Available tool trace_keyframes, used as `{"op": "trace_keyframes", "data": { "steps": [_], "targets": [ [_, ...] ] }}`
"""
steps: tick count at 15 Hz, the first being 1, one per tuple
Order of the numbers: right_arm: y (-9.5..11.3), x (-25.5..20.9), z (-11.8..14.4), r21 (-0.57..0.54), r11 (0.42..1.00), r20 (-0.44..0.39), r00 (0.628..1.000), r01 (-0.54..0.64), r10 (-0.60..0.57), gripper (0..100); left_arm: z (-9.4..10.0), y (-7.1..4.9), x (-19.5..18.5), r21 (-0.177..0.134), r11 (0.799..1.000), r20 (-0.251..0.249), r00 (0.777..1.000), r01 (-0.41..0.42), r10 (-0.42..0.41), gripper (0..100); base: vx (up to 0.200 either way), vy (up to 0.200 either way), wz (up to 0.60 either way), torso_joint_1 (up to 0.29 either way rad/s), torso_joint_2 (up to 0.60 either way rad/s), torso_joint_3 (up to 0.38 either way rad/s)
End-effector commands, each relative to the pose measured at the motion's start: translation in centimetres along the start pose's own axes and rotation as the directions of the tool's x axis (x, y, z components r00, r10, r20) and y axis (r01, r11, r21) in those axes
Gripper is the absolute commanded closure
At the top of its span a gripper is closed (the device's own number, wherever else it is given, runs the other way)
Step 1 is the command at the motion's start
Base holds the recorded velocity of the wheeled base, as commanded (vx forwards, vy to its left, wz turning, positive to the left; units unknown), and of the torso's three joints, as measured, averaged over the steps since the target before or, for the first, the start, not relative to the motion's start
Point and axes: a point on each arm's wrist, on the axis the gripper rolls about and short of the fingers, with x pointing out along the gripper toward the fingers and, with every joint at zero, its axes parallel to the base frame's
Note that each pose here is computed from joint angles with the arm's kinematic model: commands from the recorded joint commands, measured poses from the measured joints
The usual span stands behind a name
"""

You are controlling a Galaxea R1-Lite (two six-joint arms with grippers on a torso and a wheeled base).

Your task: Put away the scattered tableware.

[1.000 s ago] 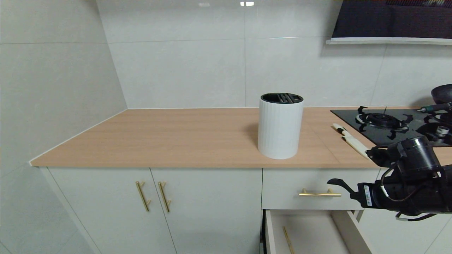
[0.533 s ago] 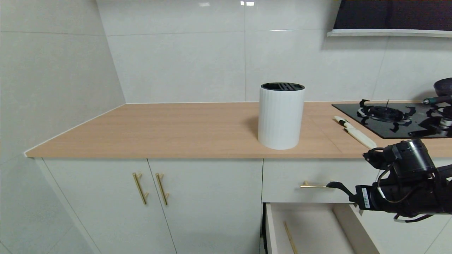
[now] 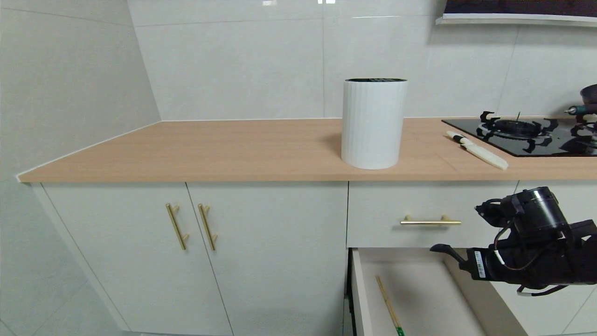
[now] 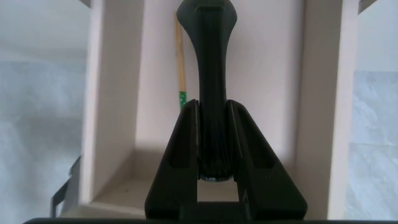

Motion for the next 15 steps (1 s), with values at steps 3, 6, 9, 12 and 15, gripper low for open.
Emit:
{"op": "trace_keyframes", "data": {
  "steps": [3,6,9,12,15],
  "targets": [
    [0.0,0.9,-0.4,-0.005,1.0,-0.009,1.0,0.0,0.0,100,0.0,0.0,0.0,0.0,1.0,-0.001,1.0,-0.001,0.001,0,0.0,0.0,0.0,-0.142,0.45,0.307],
    [0.0,1.1,-0.5,-0.005,1.0,-0.018,1.0,0.003,-0.003,100,0.0,0.0,0.0,0.0,1.0,-0.001,1.0,-0.001,0.001,0,0.0,0.0,0.0,-0.095,0.36,0.261],
    [0.0,1.1,-0.5,-0.005,1.0,-0.018,1.0,0.003,-0.003,100,0.0,0.0,0.0,0.0,1.0,-0.001,1.0,-0.001,0.001,0,0.0,0.0,0.0,-0.016,0.08,0.047],
    [0.0,1.4,-0.4,-0.003,1.0,-0.016,1.0,-0.001,0.001,100,0.0,0.0,0.0,0.0,1.0,-0.001,1.0,-0.001,0.001,0,0.0,0.0,0.0,0.0,0.0,0.0],
    [0.3,3.1,-0.4,-0.01,1.0,-0.006,1.0,-0.008,0.008,100,0.0,0.0,0.0,0.0,1.0,-0.001,1.0,0.001,-0.001,0,0.0,0.0,0.0,0.0,0.0,0.0]
  ]
}}
